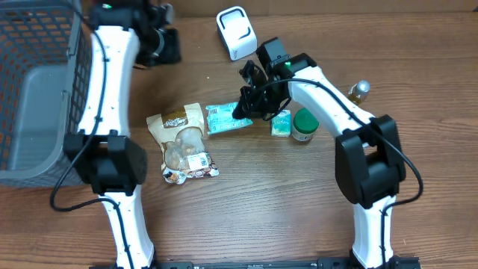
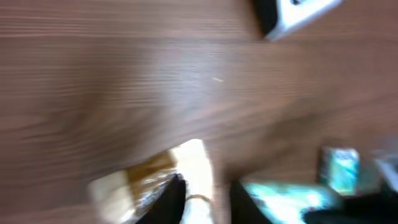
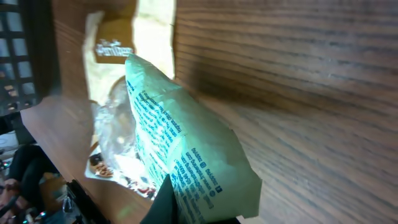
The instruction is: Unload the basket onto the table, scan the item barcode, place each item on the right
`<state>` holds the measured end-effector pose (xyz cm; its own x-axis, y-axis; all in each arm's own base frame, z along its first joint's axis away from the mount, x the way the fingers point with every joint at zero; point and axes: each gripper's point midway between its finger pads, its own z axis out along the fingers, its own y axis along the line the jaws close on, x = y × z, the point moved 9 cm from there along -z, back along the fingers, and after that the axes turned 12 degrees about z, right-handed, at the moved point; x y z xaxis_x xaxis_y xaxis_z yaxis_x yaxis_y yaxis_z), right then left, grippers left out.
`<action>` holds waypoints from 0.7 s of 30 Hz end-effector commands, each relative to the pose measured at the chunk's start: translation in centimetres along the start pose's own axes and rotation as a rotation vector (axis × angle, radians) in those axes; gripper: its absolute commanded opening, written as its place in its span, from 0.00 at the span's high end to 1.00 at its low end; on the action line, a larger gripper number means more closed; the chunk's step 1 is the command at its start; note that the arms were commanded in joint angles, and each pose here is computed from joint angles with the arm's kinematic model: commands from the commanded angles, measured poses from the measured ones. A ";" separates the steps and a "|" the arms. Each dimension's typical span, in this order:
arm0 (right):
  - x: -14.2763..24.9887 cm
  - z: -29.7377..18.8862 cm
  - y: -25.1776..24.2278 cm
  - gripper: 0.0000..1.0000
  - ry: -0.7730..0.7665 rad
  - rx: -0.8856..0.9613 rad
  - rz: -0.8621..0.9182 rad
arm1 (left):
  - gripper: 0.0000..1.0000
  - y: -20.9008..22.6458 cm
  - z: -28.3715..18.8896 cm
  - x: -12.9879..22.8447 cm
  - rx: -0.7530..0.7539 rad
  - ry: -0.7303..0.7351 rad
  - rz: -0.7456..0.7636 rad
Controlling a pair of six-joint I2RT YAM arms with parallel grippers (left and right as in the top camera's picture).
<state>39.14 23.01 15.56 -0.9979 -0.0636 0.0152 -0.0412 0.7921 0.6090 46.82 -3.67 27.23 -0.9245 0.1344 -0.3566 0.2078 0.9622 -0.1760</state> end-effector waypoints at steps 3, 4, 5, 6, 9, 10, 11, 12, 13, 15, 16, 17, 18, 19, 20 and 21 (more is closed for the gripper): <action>0.1 -1.3 1.0 0.96 -0.033 -0.001 -0.047 | 0.00 2.6 -1.6 0.5 -0.178 0.011 -0.035; 0.1 -1.4 1.0 0.96 -0.033 -0.001 -0.047 | 0.01 2.7 -1.6 0.5 -0.178 0.012 -0.038; 0.1 -1.3 1.0 0.96 -0.033 -0.001 -0.047 | 0.01 2.8 -1.6 0.5 -0.179 0.012 -0.039; 0.2 -1.3 1.0 0.96 -0.032 0.000 -0.046 | 0.00 2.8 -1.7 0.5 -0.179 0.012 -0.040; 0.2 -1.3 1.0 0.96 -0.030 0.001 -0.044 | 0.00 2.8 -1.7 0.5 -0.179 0.011 -0.040; 0.2 -1.3 1.0 0.96 -0.027 0.002 -0.042 | 0.00 2.8 -1.7 0.5 -0.179 0.011 -0.040; 0.3 -1.3 0.9 0.96 -0.024 0.004 -0.040 | 0.00 2.8 -1.6 0.5 -0.179 0.011 -0.040; 0.4 -1.3 0.9 0.96 -0.020 0.005 -0.037 | 0.00 2.8 -1.6 0.5 -0.179 0.011 -0.040; 0.4 -1.3 0.9 0.96 -0.017 0.007 -0.034 | 0.00 2.8 -1.6 0.5 -0.179 0.011 -0.039; 0.5 -1.3 0.8 0.96 -0.011 0.009 -0.030 | 0.00 2.8 -1.6 0.5 -0.179 0.011 -0.040; 0.5 -1.3 0.8 0.96 -0.011 0.009 -0.030 | 0.00 2.8 -1.6 0.5 -0.179 0.011 -0.040; 0.5 -1.3 0.8 0.96 -0.011 0.009 -0.030 | 0.00 2.8 -1.6 0.5 -0.179 0.011 -0.040; 0.5 -1.3 0.8 0.96 -0.011 0.009 -0.030 | 0.00 2.8 -1.6 0.5 -0.179 0.011 -0.040; 0.5 -1.3 0.8 0.96 -0.011 0.009 -0.030 | 0.01 2.8 -1.6 0.5 -0.179 0.011 -0.040; 0.5 -1.3 0.8 0.96 -0.011 0.009 -0.030 | 0.01 2.8 -1.6 0.5 -0.179 0.011 -0.040; 0.5 -1.3 0.8 0.96 -0.011 0.009 -0.030 | 0.00 2.8 -1.6 0.5 -0.179 0.011 -0.039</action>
<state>38.73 22.65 15.73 -0.9974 -0.0680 0.0257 -0.0401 0.8102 0.5848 46.59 -0.49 27.32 -0.9401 0.0993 -0.3262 0.1163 0.9927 -0.0331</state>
